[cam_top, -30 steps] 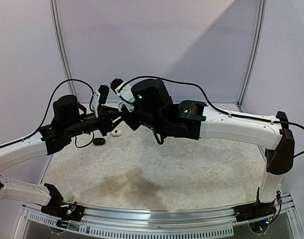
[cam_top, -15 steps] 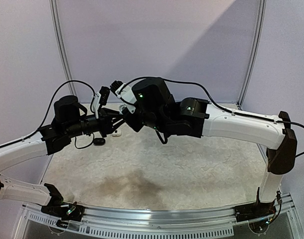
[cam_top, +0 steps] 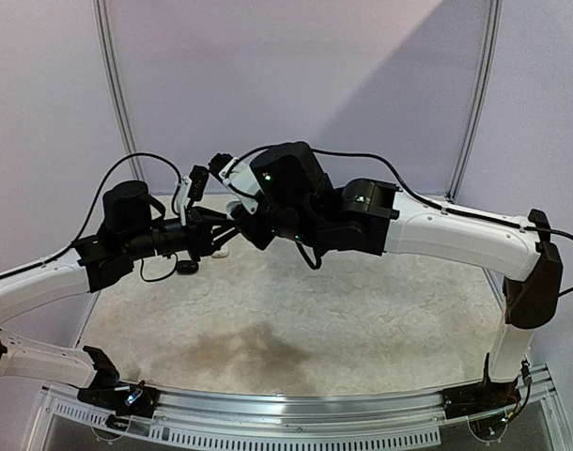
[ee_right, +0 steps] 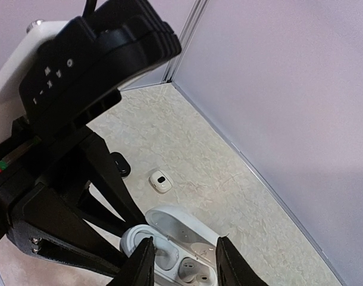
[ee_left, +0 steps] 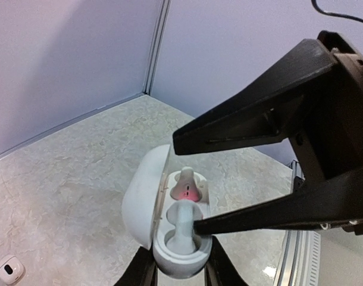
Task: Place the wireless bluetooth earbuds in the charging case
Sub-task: Insert the left earbud into the left side groove of the charging case, then close the charging case with the earbuds.
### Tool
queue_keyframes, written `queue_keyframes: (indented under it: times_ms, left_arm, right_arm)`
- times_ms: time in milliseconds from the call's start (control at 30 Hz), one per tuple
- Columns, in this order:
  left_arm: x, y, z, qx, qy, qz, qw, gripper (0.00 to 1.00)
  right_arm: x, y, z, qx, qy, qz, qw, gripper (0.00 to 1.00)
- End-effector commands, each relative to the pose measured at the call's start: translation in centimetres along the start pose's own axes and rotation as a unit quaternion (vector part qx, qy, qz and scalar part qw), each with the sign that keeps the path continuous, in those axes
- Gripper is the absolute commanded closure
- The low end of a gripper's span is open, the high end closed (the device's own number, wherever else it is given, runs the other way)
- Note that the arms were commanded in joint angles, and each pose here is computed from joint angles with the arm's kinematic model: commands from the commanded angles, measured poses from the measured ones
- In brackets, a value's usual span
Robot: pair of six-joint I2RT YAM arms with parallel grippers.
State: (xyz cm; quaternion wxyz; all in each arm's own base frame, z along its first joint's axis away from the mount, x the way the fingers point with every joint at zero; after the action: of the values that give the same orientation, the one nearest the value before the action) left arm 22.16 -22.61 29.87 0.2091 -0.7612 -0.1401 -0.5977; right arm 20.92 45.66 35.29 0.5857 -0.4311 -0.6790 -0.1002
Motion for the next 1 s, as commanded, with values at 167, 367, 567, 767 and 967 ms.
queue_keyframes:
  times_ms: [167,367,567,767,967]
  left_arm:
    - [4.2,-0.5,-0.7,-0.013,0.035,-0.076,0.996,1.0]
    - [3.0,-0.2,0.7,0.026,0.047,-0.042,0.998,1.0]
    - [1.6,-1.4,0.0,0.013,0.244,-0.02,0.97,1.0]
    - [0.7,-2.0,-1.3,-0.043,0.423,0.005,0.905,1.0]
    - [0.9,-1.9,-1.3,-0.049,0.427,0.011,0.903,1.0]
  right_arm:
    - [-0.5,-1.0,0.5,0.058,-0.006,0.03,0.998,0.64]
    - [3.7,-5.5,-1.2,0.103,0.041,-0.057,0.992,0.61]
    - [5.9,-7.2,-4.7,0.096,0.107,-0.107,0.984,0.56]
    - [3.1,-1.8,-3.5,0.044,0.14,0.004,0.989,0.54]
    - [0.1,1.6,-0.7,0.076,0.16,0.054,0.983,0.55]
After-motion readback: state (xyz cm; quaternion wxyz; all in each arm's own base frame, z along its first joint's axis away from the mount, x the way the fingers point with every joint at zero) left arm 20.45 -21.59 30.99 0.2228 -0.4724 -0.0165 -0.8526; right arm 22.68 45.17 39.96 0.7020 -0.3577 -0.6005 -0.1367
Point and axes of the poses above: each gripper's point midway between its finger pads, its own y axis out along the fingers, its own z axis along the line the jaws close on, x = y × z, the point moved 7 cm from there along -y, back along the fingers, and after that the axes turned 3 degrees about y, right-handed, at the moved point
